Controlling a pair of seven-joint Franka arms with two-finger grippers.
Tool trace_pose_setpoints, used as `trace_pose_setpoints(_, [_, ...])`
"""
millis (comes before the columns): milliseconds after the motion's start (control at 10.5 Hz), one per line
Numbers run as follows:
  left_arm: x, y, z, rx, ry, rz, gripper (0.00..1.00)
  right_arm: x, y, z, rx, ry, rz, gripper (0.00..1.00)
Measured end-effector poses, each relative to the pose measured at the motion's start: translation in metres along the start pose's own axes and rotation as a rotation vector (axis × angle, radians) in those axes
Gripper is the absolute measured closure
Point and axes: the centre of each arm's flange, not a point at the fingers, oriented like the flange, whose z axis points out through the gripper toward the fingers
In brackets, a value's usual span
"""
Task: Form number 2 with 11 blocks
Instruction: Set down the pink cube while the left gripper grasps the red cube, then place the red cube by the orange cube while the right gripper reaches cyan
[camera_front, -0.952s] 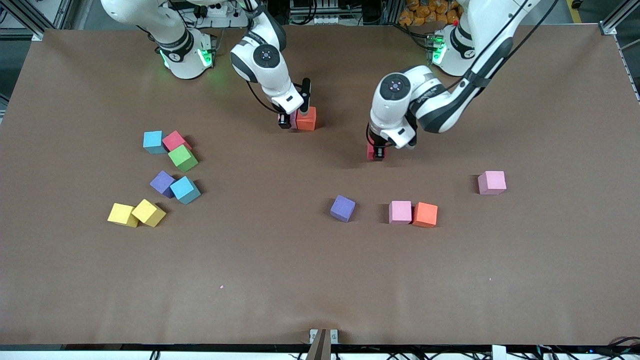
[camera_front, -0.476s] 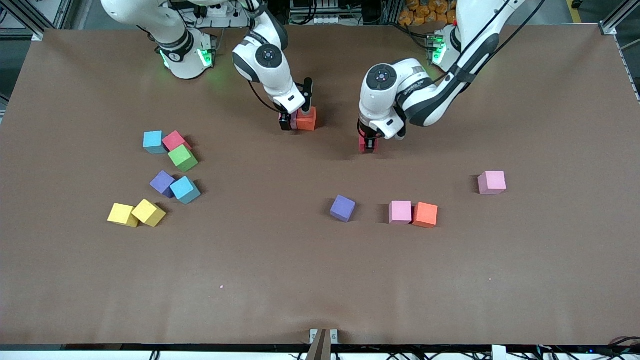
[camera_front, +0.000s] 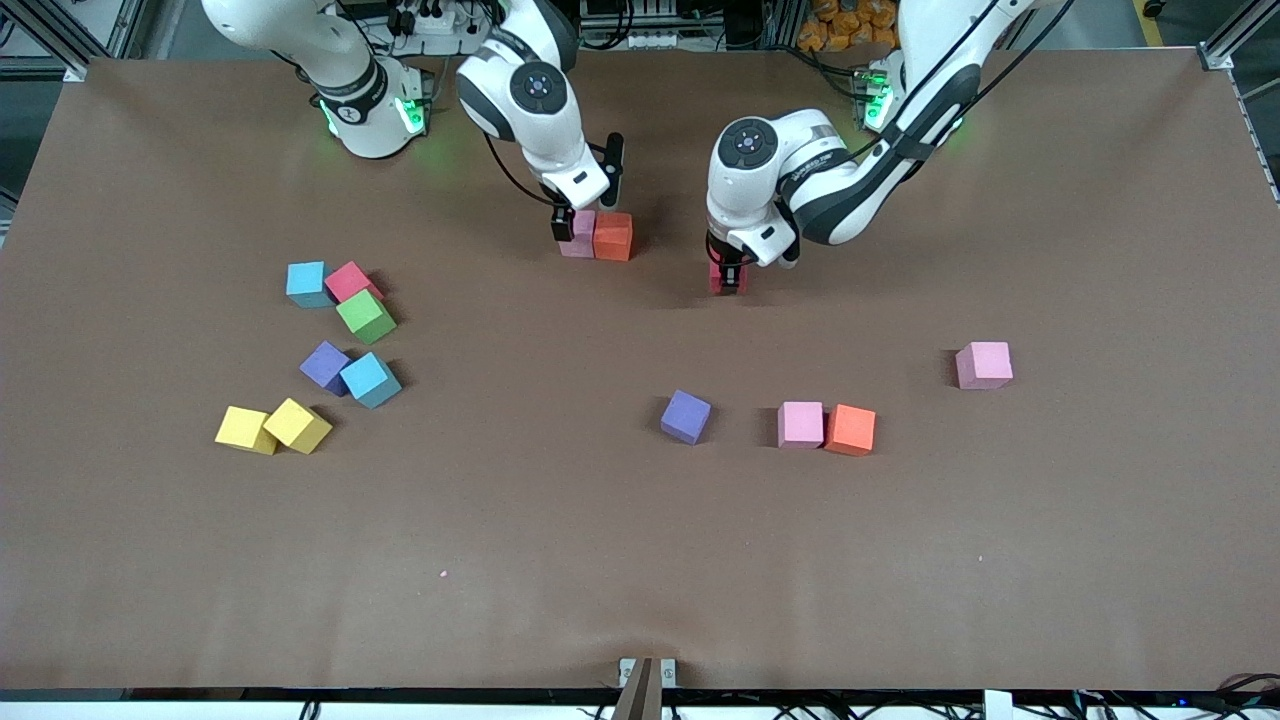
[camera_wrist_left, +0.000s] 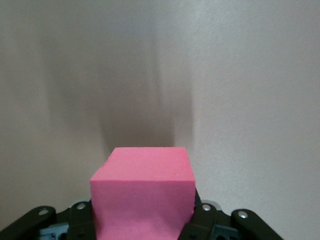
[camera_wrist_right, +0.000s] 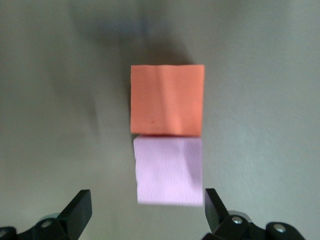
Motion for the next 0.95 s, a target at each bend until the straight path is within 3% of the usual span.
trace_pose_setpoints(190, [-0.012, -0.011, 0.0, -0.003, -0.017, 0.01, 0.39, -0.033, 0.04, -0.034, -0.004, 0.02, 0.106, 0.0])
trace_pose_setpoints(476, [-0.031, -0.028, 0.0, -0.01, -0.055, 0.027, 0.39, -0.133, 0.143, -0.052, -0.034, 0.042, 0.283, 0.0])
trace_pose_setpoints(667, [-0.042, -0.038, 0.002, -0.006, -0.081, 0.043, 0.39, -0.2, 0.193, -0.061, -0.068, 0.087, 0.425, 0.0])
trace_pose_setpoints(952, [-0.07, -0.058, 0.005, 0.01, -0.115, 0.075, 0.39, -0.268, 0.251, -0.073, -0.111, 0.135, 0.599, 0.0])
